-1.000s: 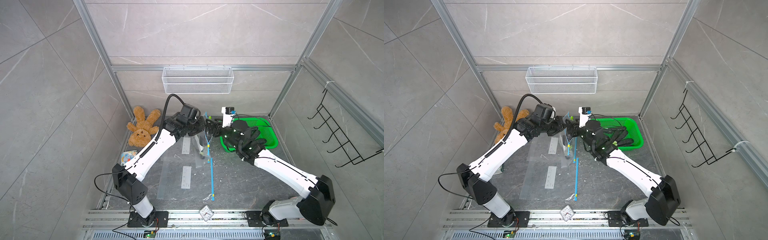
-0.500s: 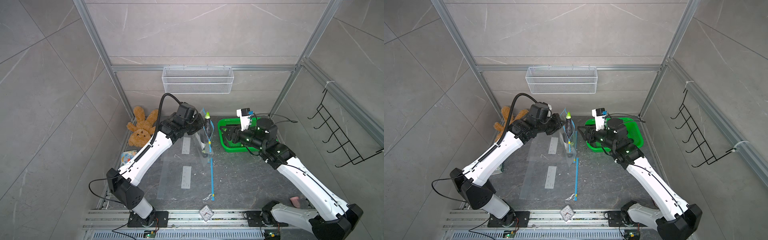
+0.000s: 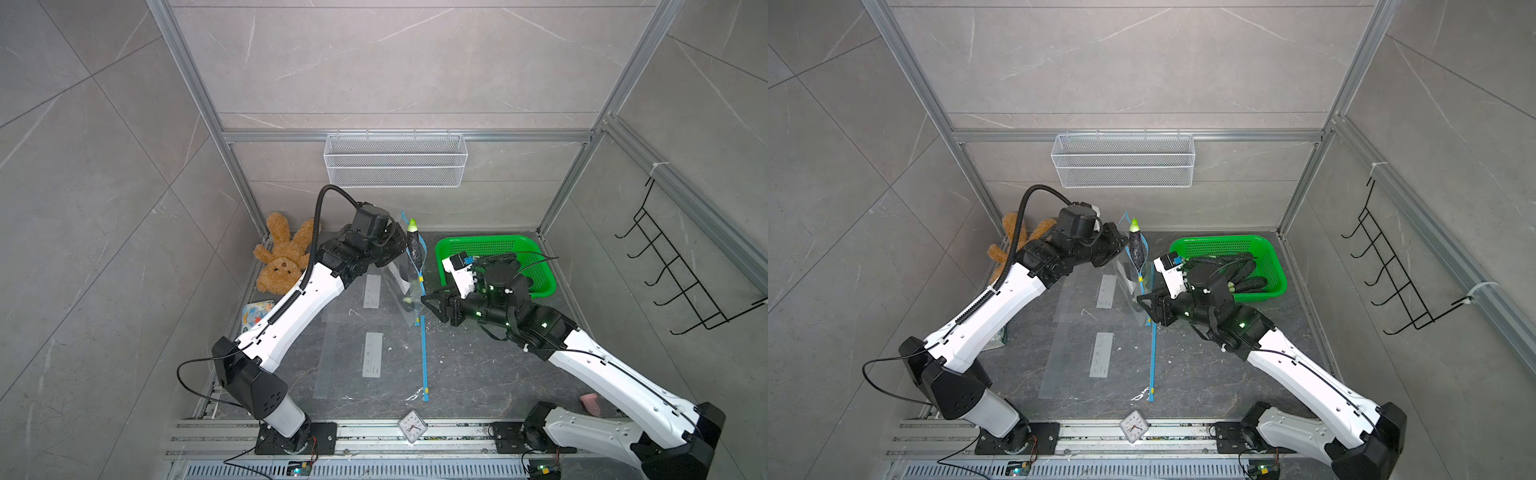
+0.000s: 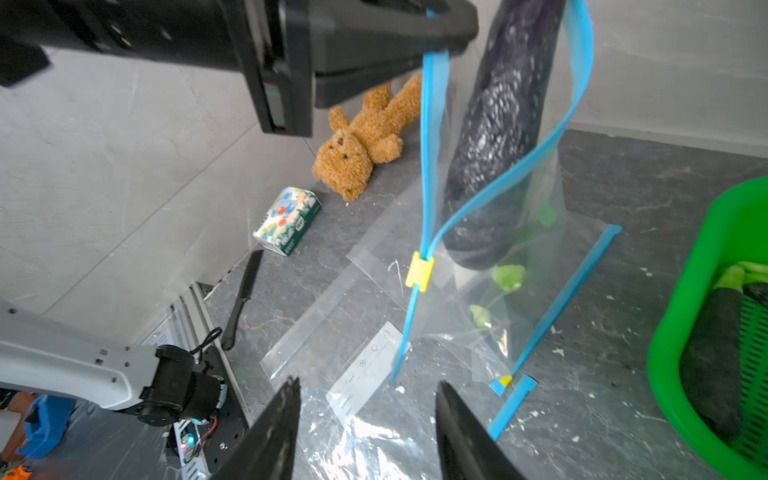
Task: Place the eggplant in a zip-top bag and seal the zipper
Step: Place the eggplant in the zipper food storage bag.
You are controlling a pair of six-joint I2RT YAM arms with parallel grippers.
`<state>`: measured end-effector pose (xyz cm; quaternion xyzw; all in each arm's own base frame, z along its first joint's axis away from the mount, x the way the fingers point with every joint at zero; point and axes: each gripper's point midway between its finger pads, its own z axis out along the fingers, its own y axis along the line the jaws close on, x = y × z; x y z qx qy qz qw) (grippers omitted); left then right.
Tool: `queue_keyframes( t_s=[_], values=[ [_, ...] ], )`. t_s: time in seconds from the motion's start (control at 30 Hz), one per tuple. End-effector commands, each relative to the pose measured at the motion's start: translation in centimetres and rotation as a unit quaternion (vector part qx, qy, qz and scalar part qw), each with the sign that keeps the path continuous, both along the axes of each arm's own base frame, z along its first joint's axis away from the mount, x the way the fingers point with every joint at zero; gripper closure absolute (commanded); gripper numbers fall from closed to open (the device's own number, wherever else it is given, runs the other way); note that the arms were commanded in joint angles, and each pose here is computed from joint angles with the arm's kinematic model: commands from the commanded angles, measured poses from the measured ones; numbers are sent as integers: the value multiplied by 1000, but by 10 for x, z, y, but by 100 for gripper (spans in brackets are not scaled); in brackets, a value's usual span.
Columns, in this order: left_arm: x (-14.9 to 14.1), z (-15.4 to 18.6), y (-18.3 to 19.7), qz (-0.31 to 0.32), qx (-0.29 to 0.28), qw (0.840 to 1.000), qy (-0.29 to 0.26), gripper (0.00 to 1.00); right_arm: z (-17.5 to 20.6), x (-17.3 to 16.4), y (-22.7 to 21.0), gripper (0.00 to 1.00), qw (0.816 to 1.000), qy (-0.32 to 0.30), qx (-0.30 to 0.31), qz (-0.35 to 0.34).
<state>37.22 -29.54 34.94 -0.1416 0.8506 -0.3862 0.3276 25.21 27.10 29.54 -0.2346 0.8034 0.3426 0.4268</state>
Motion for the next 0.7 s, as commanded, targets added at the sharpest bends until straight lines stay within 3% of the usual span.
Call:
queue_keyframes(
  t_s=[0.0,0.37,0.67],
  values=[
    [1,36,3,7,-33,999,-39,100,-4,13,-2,46,999,-21,2,-32],
    [1,34,1,5,-34,999,-38,100,-10,31,7,50,998,-26,14,-57],
    [-1,34,3,5,-36,999,-39,100,-16,38,10,70,998,-24,10,-62]
  ],
)
